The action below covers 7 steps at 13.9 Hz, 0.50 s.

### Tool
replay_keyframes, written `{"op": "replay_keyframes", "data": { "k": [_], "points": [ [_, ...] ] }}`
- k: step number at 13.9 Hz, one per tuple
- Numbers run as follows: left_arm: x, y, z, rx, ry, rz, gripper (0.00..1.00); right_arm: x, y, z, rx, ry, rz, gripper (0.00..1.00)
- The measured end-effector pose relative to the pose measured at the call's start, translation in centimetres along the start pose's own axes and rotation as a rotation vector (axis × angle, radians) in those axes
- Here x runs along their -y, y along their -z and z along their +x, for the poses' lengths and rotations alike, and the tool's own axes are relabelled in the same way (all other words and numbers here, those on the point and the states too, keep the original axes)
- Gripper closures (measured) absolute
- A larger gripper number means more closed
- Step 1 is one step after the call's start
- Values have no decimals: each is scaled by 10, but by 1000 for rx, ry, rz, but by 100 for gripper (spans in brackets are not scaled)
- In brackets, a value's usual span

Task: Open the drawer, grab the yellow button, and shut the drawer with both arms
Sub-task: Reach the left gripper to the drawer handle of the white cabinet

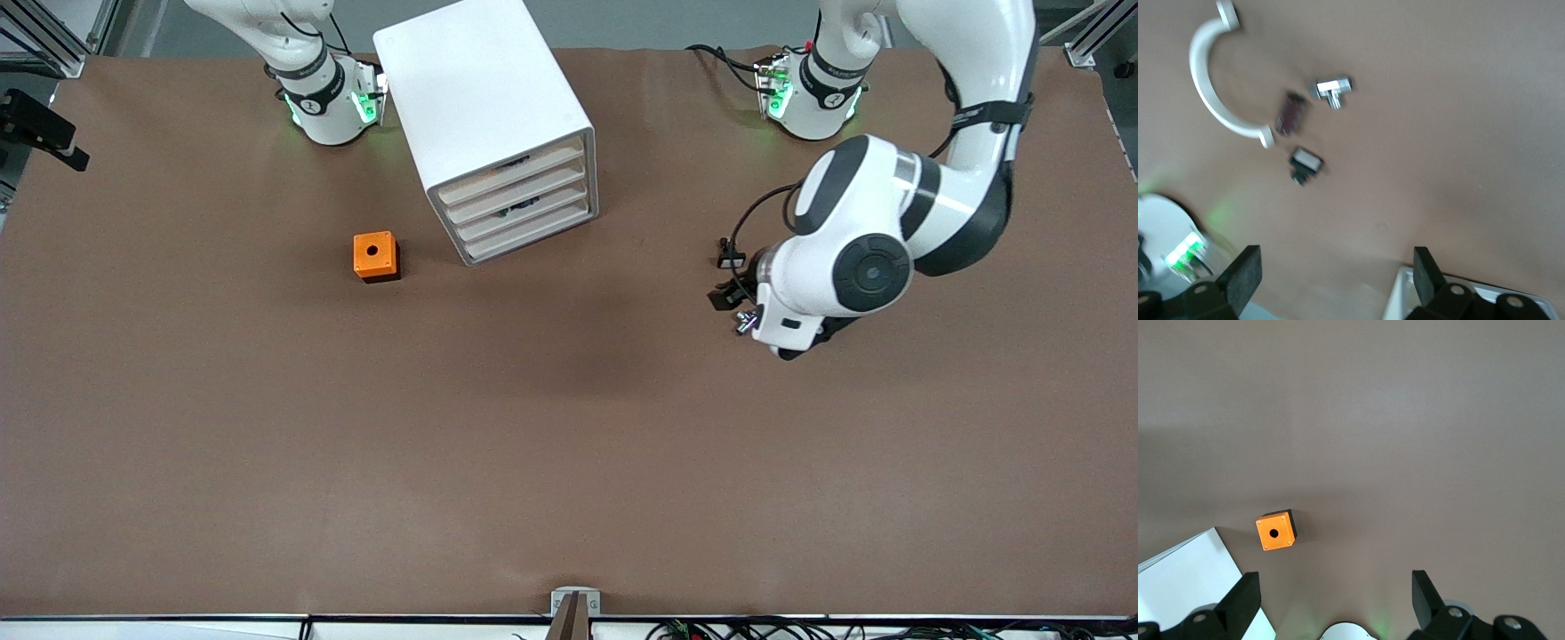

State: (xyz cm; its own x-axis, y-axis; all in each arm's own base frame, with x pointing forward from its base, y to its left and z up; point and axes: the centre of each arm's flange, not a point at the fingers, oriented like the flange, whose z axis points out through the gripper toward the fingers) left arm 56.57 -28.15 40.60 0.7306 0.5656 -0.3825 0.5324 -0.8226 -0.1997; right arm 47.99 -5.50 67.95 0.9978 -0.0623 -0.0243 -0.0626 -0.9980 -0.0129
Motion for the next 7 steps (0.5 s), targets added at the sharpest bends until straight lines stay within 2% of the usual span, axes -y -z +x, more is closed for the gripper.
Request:
{"op": "replay_keyframes", "data": {
  "k": [4,7],
  "points": [
    [-35,-32,-37,82,218,23,0,0,0,0,0,0,0,0],
    [-60,-59,-47,141,329,55,0,0,0,0,0,0,0,0]
  ]
}}
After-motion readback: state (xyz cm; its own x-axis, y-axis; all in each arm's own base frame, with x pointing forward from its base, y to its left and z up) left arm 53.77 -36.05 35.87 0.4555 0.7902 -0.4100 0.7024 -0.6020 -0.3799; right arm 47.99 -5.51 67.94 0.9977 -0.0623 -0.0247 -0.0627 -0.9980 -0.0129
